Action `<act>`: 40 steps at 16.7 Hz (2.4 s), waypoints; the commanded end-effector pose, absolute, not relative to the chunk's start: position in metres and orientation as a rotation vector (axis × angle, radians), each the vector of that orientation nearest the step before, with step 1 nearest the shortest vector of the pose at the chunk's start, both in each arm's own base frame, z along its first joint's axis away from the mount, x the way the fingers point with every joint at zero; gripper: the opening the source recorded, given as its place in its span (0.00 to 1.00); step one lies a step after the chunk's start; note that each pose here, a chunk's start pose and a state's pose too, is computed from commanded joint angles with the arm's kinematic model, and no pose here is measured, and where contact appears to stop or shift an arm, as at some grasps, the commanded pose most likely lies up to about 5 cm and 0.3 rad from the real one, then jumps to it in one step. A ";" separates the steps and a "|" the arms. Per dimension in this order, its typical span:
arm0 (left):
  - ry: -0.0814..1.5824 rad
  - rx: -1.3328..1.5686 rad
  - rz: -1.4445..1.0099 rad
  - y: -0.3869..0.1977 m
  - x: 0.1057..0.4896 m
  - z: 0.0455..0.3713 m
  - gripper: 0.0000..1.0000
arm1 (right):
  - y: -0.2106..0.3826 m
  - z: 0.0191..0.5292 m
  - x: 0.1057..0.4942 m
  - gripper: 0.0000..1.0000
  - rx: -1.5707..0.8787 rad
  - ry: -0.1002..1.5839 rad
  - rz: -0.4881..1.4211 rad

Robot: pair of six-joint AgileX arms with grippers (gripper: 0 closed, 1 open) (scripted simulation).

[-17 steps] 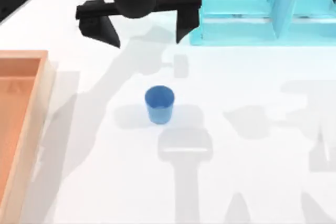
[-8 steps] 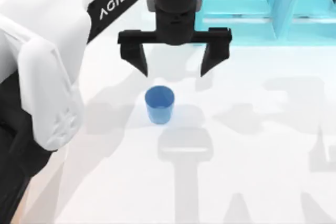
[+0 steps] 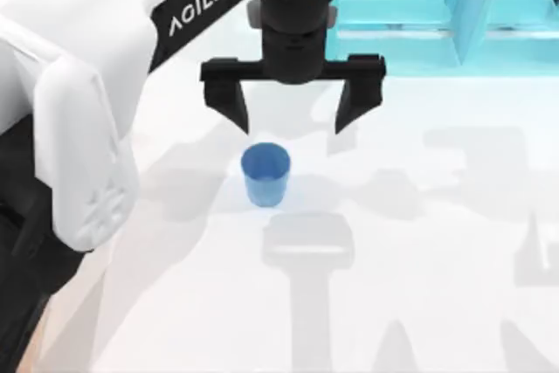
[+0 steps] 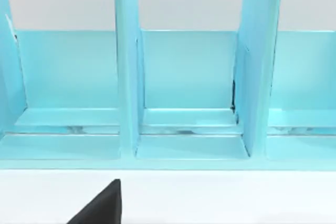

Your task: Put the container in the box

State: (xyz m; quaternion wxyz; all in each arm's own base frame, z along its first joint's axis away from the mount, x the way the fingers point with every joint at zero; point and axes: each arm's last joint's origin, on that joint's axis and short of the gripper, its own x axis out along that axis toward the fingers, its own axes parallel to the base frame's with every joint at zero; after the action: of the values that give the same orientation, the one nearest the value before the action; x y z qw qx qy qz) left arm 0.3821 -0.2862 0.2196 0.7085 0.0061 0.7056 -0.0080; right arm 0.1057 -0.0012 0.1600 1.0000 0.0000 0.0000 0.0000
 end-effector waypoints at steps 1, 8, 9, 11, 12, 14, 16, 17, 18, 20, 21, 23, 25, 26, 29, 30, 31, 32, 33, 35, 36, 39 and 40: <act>1.567 0.014 -0.018 -0.287 0.383 0.211 1.00 | -0.001 0.160 0.106 1.00 0.000 0.000 0.000; 1.572 0.017 -0.015 -0.286 0.379 0.138 1.00 | -0.001 0.160 0.106 1.00 0.000 0.000 0.000; 1.571 0.016 -0.015 -0.285 0.379 0.136 1.00 | -0.001 0.160 0.106 1.00 0.000 0.000 0.000; 1.571 0.016 -0.015 -0.285 0.379 0.135 1.00 | -0.001 0.160 0.106 1.00 0.000 0.000 0.000; 1.571 0.016 -0.015 -0.285 0.379 0.135 1.00 | -0.001 0.160 0.106 1.00 0.000 0.000 0.000; 1.571 0.016 -0.015 -0.285 0.379 0.135 0.92 | -0.001 0.160 0.106 1.00 0.000 0.000 0.000; 1.571 0.016 -0.015 -0.285 0.379 0.135 0.77 | -0.001 0.160 0.106 1.00 0.000 0.000 0.000; 1.571 0.016 -0.015 -0.285 0.379 0.135 0.70 | -0.001 0.160 0.106 1.00 0.000 0.000 0.000; 1.571 0.016 -0.015 -0.285 0.379 0.135 0.62 | -0.001 0.160 0.106 1.00 0.000 0.000 0.000; 1.571 0.016 -0.015 -0.285 0.379 0.135 0.47 | -0.001 0.160 0.106 1.00 0.000 0.000 0.000; 1.571 0.016 -0.015 -0.285 0.379 0.135 0.40 | -0.001 0.160 0.106 1.00 0.000 0.000 0.000; 1.571 0.016 -0.015 -0.285 0.379 0.135 0.25 | -0.001 0.160 0.106 1.00 0.000 0.000 0.000; 1.571 0.016 -0.015 -0.285 0.379 0.135 0.10 | -0.001 0.160 0.106 1.00 0.000 0.000 0.000; 1.571 0.016 -0.015 -0.285 0.379 0.135 0.02 | -0.001 0.160 0.106 1.00 0.000 0.000 0.000; 1.571 0.016 -0.015 -0.285 0.379 0.135 0.00 | -0.001 0.160 0.106 1.00 0.000 0.000 0.000; 1.571 0.016 -0.015 -0.285 0.379 0.135 0.00 | -0.001 0.160 0.106 1.00 0.000 0.000 0.000; 1.571 0.016 -0.015 -0.285 0.379 0.135 0.00 | -0.001 0.160 0.106 1.00 0.000 0.000 0.000; 1.571 0.016 -0.015 -0.285 0.379 0.135 0.00 | -0.001 0.160 0.106 1.00 0.000 0.000 0.000; 1.571 0.016 -0.015 -0.285 0.379 0.135 0.00 | -0.001 0.160 0.106 1.00 0.000 0.000 0.000; 1.570 0.016 -0.015 -0.285 0.379 0.135 0.00 | -0.001 0.160 0.106 1.00 0.000 0.000 0.000; 1.571 0.016 -0.015 -0.284 0.379 0.135 0.00 | -0.001 0.160 0.106 1.00 0.000 0.000 0.000; 1.621 0.044 -0.013 -0.263 0.381 0.143 0.00 | -0.001 0.160 0.106 1.00 0.000 0.000 0.000; 1.644 0.054 -0.017 -0.250 0.382 0.149 0.00 | -0.001 0.160 0.106 1.00 0.000 0.000 0.000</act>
State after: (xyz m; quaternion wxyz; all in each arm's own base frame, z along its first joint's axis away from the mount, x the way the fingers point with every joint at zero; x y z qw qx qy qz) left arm 0.3819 -0.2502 0.1494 0.6804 0.0243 0.7324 -0.0077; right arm 0.1057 -0.0012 0.1600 1.0000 0.0000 0.0000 0.0000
